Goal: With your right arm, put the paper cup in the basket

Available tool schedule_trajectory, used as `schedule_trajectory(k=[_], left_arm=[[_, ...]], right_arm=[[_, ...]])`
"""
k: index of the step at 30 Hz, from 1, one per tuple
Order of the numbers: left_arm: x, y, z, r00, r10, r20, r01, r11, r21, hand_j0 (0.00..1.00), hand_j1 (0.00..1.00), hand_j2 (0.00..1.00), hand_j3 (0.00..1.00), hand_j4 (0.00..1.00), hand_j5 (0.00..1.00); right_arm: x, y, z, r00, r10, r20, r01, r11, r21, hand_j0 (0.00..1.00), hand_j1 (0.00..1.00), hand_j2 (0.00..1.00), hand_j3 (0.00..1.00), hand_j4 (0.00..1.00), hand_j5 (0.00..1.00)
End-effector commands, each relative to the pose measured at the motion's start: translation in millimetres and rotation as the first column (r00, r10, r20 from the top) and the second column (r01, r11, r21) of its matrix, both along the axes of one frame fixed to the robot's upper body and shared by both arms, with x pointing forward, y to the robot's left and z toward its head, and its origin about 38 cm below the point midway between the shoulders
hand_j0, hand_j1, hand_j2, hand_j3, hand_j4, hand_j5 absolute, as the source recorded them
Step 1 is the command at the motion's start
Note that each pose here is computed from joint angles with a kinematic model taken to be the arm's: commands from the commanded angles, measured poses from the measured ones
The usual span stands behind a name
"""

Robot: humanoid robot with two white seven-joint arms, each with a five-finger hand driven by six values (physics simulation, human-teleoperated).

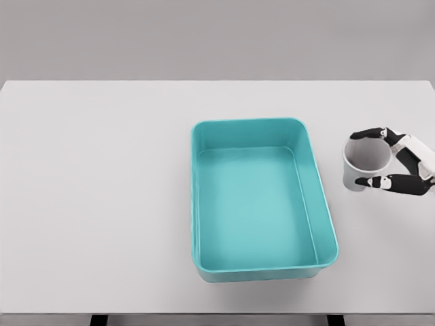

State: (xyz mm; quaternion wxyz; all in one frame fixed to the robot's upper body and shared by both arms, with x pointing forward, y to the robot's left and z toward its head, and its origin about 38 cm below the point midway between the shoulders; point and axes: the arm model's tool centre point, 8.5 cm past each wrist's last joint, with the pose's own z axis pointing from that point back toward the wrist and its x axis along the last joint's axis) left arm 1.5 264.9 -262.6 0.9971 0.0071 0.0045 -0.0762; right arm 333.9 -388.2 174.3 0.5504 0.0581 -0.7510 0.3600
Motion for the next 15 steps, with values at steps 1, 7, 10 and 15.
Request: schedule_trajectory(k=[1, 7, 10, 15], left_arm=[[0.0, 0.0, 0.0, 1.0, -0.001, 0.0, 0.001, 1.0, 0.0, 1.0, 1.0, 1.0, 1.0, 1.0, 1.0], [0.0, 0.0, 0.0, 1.0, 0.001, 0.0, -0.001, 1.0, 0.0, 1.0, 1.0, 1.0, 1.0, 1.0, 1.0], [0.0, 0.0, 0.0, 1.0, 0.001, 0.0, -0.001, 1.0, 0.0, 1.0, 1.0, 1.0, 1.0, 1.0, 1.0], [0.0, 0.0, 0.0, 1.0, -0.001, 0.0, 0.001, 1.0, 0.0, 1.0, 1.0, 1.0, 1.0, 1.0, 1.0]], right_arm=[[-0.9, 7.7, -5.6, 1.0, 0.011, -0.01, -0.011, 1.0, 0.022, 0.7, 0.7, 0.7, 0.7, 0.7, 0.7], [8.2, 23.5, -2.9, 0.999, 0.04, 0.013, -0.041, 0.998, 0.049, 0.7, 0.7, 0.7, 0.7, 0.7, 0.7], [16.1, 36.9, 0.9, 0.997, 0.067, 0.033, -0.069, 0.995, 0.066, 0.7, 0.7, 0.7, 0.7, 0.7, 0.7], [24.6, 47.6, 9.6, 0.994, 0.089, 0.064, -0.094, 0.993, 0.075, 0.7, 0.7, 0.7, 0.7, 0.7, 0.7]])
